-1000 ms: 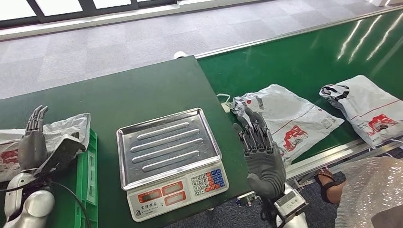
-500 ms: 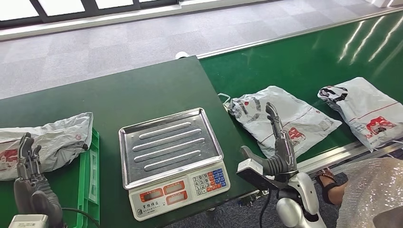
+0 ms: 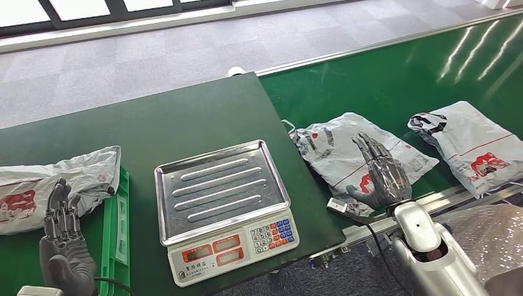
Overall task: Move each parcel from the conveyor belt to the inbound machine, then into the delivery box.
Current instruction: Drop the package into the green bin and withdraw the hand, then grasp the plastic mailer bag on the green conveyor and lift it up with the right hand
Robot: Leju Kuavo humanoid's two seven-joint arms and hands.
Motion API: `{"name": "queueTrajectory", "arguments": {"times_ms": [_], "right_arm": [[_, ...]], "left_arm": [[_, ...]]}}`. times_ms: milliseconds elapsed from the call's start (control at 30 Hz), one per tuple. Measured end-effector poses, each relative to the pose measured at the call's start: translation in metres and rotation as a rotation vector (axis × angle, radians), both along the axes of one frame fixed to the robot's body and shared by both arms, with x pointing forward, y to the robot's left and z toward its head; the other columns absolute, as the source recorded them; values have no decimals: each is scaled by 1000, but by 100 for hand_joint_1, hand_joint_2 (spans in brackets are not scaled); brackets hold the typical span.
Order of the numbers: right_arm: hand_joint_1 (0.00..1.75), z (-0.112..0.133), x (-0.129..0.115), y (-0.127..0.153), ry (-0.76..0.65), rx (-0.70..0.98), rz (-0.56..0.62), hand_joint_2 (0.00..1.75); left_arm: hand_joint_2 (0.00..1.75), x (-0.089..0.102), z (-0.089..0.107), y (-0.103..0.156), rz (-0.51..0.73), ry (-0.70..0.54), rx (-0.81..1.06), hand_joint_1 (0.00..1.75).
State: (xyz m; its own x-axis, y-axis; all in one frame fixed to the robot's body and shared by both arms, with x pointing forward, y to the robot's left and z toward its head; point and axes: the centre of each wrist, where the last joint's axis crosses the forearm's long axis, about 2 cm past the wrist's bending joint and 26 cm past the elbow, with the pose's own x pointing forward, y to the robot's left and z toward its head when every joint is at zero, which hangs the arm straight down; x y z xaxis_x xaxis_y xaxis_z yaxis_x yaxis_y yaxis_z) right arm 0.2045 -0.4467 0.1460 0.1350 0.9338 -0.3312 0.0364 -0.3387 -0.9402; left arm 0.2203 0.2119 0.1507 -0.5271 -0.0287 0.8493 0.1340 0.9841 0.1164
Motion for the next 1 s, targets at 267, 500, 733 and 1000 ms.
{"name": "queueTrajectory", "arguments": {"times_ms": [267, 500, 733, 1000], "right_arm": [[0, 22, 10, -86, 262, -179, -158, 175], [0, 30, 10, -116, 331, -196, -219, 175], [0, 32, 7, -132, 371, -209, -252, 175], [0, 33, 13, -140, 400, -137, -243, 175]], "left_arm": [[0, 0, -9, -3, -4, 39, 4, 0], [0, 0, -14, -6, -16, 62, -1, 0], [0, -1, -18, -8, -26, 78, 0, 0], [0, -1, -22, -5, -28, 89, 12, 0]]}}
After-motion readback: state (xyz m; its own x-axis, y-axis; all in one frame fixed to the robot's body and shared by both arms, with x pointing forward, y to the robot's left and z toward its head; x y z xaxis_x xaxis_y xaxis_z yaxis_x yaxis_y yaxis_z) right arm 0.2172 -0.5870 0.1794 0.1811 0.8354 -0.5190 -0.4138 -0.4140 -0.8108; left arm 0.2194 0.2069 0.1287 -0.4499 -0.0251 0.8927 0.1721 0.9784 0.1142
